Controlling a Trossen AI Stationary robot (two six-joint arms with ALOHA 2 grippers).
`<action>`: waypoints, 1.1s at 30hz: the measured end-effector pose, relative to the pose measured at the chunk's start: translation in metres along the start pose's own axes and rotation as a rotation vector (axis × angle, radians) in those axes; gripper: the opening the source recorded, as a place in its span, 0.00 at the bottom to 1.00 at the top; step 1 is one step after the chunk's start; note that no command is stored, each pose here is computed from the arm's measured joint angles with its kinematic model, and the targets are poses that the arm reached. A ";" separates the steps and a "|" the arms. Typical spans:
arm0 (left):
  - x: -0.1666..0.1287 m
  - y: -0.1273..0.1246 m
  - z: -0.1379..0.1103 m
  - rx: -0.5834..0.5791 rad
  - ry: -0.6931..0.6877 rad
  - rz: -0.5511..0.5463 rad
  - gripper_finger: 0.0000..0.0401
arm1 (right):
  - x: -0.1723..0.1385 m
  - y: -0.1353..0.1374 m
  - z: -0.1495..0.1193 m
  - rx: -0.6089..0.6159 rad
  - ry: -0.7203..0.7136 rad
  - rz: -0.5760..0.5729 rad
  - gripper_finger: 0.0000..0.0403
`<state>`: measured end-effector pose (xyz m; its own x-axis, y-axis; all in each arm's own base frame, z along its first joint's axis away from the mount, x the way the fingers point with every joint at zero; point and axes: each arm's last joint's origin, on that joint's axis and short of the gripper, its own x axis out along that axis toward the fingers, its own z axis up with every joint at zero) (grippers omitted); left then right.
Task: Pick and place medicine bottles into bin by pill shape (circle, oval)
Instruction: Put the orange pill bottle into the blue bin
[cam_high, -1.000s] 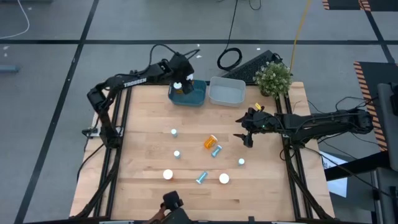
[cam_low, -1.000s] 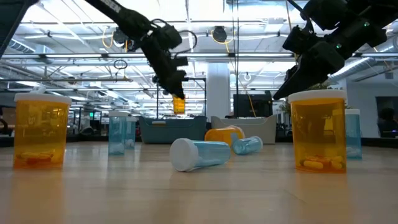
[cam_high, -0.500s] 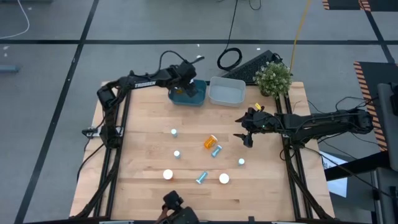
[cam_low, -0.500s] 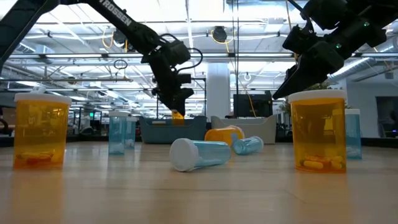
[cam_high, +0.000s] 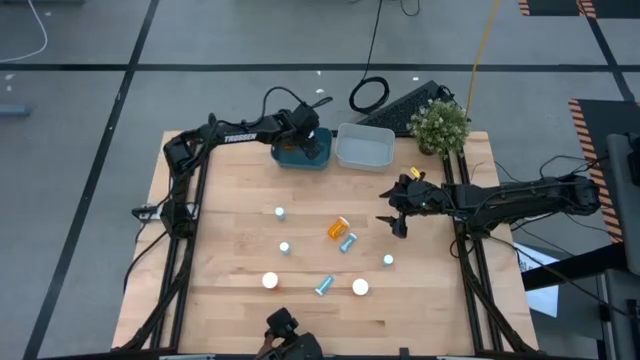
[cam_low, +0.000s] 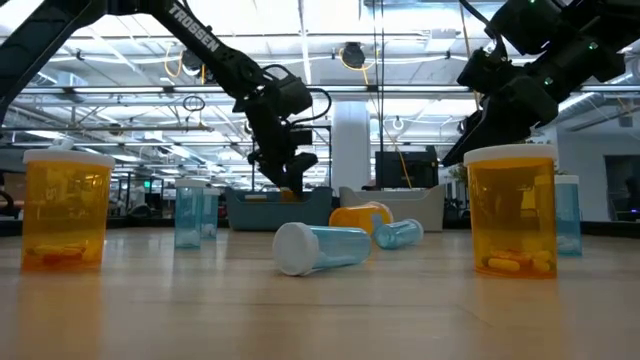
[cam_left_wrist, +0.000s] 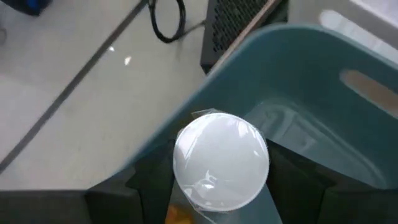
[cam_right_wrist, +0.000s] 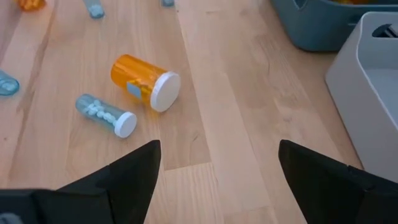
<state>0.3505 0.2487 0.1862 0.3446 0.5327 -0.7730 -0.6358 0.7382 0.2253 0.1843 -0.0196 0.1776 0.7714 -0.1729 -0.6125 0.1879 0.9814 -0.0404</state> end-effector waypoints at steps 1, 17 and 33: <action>0.001 0.000 -0.001 0.003 0.009 0.001 0.57 | 0.000 0.000 0.000 0.000 -0.004 0.000 0.79; 0.005 -0.004 -0.005 0.031 0.036 0.028 0.59 | 0.000 0.000 0.003 -0.005 -0.027 0.004 0.79; -0.014 -0.009 -0.001 0.071 0.038 0.073 0.81 | 0.000 0.000 0.003 -0.005 -0.027 0.004 0.79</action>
<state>0.3504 0.2335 0.1944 0.2718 0.5713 -0.7744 -0.6072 0.7261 0.3226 0.1859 -0.0196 0.1798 0.7884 -0.1710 -0.5909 0.1818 0.9825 -0.0418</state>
